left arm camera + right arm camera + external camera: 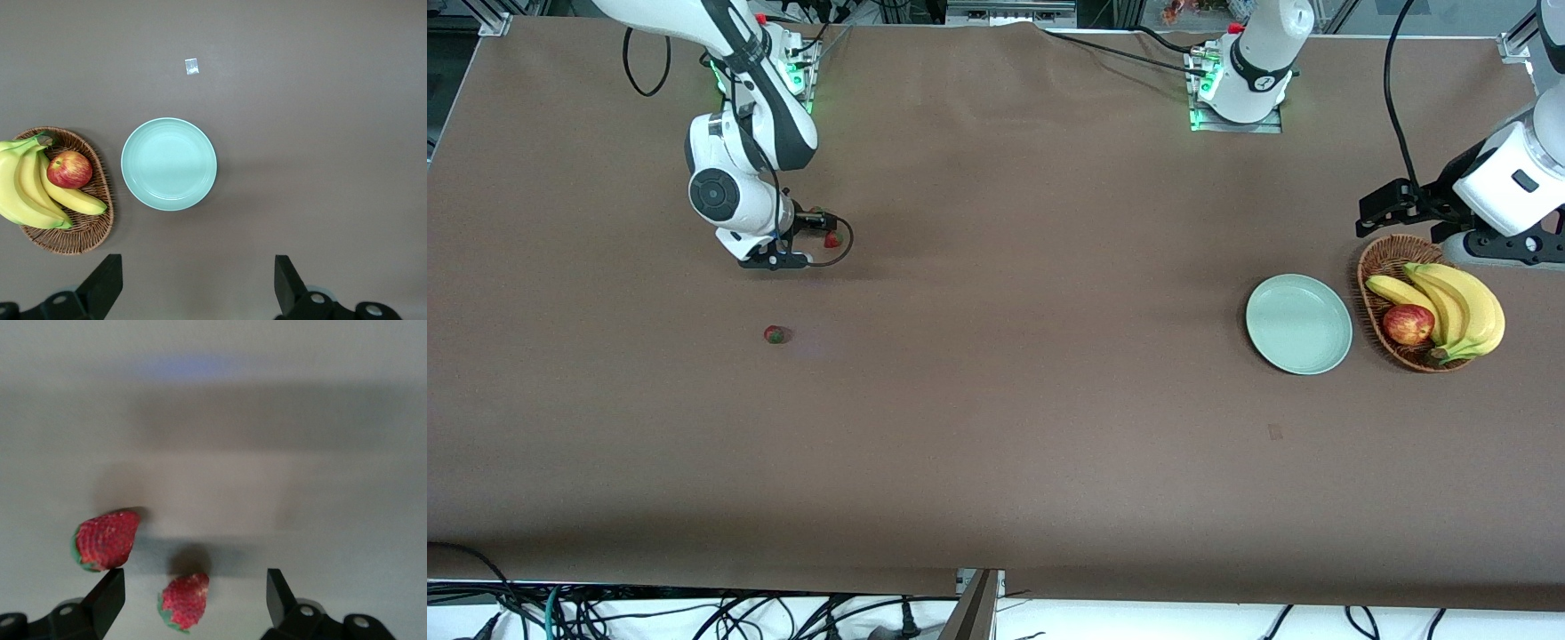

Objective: Collect all strawberries into plate
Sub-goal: 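Reach the right gripper down to the cluster of strawberries, then grasp one strawberry with the right gripper and lift it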

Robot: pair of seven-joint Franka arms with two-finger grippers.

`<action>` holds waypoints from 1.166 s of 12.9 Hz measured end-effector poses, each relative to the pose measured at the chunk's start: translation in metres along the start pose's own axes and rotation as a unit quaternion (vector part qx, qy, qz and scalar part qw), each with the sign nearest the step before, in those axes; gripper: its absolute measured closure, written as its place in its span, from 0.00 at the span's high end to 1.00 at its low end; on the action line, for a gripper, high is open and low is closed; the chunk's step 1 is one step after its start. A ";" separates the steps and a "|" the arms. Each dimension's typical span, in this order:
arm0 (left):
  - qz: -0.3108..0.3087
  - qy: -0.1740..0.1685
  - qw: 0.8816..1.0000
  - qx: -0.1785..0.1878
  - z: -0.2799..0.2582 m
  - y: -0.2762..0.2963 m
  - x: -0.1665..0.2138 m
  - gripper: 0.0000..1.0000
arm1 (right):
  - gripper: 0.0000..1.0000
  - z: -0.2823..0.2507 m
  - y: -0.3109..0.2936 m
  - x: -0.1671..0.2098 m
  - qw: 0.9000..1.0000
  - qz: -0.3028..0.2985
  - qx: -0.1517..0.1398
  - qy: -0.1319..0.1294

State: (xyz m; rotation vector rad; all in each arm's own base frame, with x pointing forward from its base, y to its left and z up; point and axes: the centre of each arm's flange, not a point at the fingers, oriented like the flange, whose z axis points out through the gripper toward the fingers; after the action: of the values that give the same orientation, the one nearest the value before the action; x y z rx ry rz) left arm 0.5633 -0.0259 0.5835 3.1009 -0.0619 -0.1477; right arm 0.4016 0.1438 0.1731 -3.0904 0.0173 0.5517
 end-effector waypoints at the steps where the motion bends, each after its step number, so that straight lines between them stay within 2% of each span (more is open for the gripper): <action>1: 0.000 -0.002 1.000 0.000 0.002 0.000 0.000 1.00 | 0.86 0.004 -0.001 -0.004 1.000 0.004 -0.002 -0.004; 2: 0.000 -0.004 1.000 0.000 0.004 0.000 0.000 1.00 | 0.80 0.006 -0.003 -0.006 1.000 0.009 -0.003 -0.006; 3: 0.000 -0.006 1.000 0.000 0.006 0.000 0.000 1.00 | 0.79 0.008 -0.004 -0.007 1.000 0.011 -0.004 -0.007; 4: -0.001 -0.006 1.000 0.000 0.009 0.000 0.001 1.00 | 0.70 0.008 -0.005 -0.008 1.000 0.013 -0.004 -0.007; 5: -0.001 -0.004 1.000 0.000 0.011 -0.001 0.002 1.00 | 0.69 0.008 -0.005 -0.008 1.000 0.014 -0.004 -0.007; 7: -0.001 -0.005 1.000 0.000 0.015 -0.001 0.003 1.00 | 0.51 0.005 -0.006 -0.008 1.000 0.015 -0.002 -0.003; 8: -0.001 -0.005 1.000 0.000 0.016 -0.001 0.003 1.00 | 0.51 0.003 -0.006 -0.008 1.000 0.015 -0.002 -0.002; 10: -0.001 -0.006 1.000 0.000 0.017 -0.001 0.003 1.00 | 0.30 0.001 -0.006 -0.008 1.000 0.016 -0.001 0.000; 15: -0.001 -0.005 1.000 0.000 0.019 -0.001 0.004 1.00 | 0.29 -0.031 -0.012 -0.005 1.000 0.011 0.008 0.022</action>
State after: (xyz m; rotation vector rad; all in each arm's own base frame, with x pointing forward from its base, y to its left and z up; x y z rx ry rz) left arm 0.5652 -0.0257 0.5642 3.1005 -0.0581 -0.1626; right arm 0.4080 0.1560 0.2034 -3.0886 0.0551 0.4826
